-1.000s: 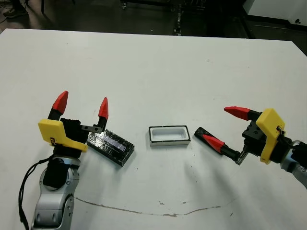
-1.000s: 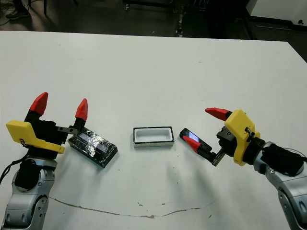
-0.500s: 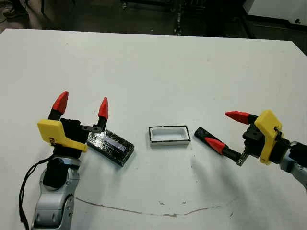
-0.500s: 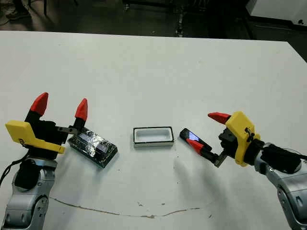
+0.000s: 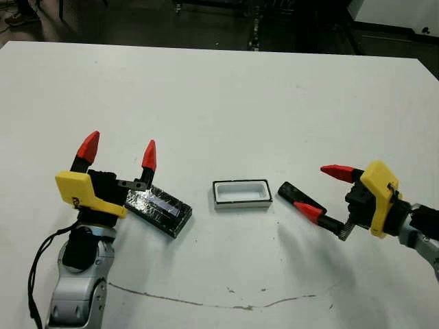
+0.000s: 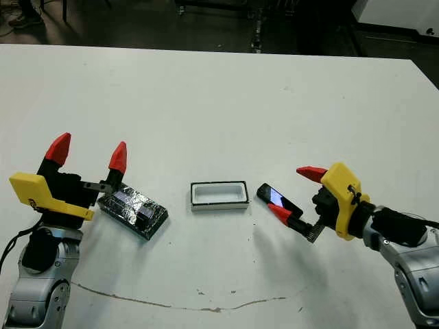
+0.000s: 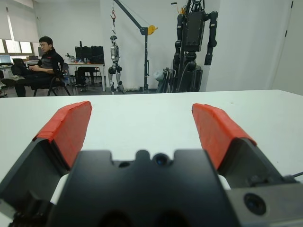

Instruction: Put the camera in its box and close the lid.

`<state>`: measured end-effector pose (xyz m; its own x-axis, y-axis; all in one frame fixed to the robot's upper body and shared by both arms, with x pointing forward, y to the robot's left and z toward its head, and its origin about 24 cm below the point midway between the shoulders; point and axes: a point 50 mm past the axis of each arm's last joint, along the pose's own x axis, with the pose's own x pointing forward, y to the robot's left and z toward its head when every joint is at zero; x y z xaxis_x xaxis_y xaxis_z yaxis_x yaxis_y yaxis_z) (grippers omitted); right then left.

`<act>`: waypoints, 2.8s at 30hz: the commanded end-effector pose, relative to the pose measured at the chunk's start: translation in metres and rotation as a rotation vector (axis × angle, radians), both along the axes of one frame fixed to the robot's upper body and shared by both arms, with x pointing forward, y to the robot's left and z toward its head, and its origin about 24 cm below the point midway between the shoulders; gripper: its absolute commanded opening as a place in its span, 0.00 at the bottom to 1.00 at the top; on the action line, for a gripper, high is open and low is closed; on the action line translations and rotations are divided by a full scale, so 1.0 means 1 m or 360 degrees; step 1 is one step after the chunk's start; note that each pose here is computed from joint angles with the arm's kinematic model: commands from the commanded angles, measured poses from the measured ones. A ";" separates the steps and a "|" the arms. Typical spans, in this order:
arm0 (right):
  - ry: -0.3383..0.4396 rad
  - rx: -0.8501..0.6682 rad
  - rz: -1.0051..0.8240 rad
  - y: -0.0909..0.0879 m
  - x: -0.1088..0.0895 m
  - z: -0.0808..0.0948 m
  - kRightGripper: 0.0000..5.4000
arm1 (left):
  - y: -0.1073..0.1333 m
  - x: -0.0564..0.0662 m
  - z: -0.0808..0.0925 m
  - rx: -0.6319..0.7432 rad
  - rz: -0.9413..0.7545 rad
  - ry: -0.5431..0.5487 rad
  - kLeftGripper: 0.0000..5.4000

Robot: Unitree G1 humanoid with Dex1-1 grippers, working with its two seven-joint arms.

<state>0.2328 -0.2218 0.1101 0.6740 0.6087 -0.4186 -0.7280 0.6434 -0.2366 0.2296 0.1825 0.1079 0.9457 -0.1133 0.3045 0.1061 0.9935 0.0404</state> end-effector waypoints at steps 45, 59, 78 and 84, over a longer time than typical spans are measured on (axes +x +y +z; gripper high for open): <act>0.0275 -0.0063 -0.0068 -0.013 0.002 -0.021 1.00 | 0.003 -0.002 -0.006 0.0017 0.0014 0.0053 1.00; 0.0266 -0.0094 -0.0066 -0.016 0.006 -0.024 0.79 | 0.002 0.000 -0.004 0.0021 0.0004 0.0030 1.00; 0.0168 -0.0131 -0.0014 -0.012 0.008 -0.024 0.32 | 0.002 -0.001 -0.002 0.0024 0.0009 0.0036 1.00; 0.0166 -0.0181 0.0054 -0.014 0.008 -0.024 0.32 | 0.002 0.000 -0.002 0.0030 0.0012 0.0037 1.00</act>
<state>0.2405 -0.2326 0.0859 0.6129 0.5804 -0.5362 -0.7650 0.6056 -0.2190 0.2301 0.1826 0.1080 0.9474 -0.1121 0.2999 0.1028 0.9936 0.0469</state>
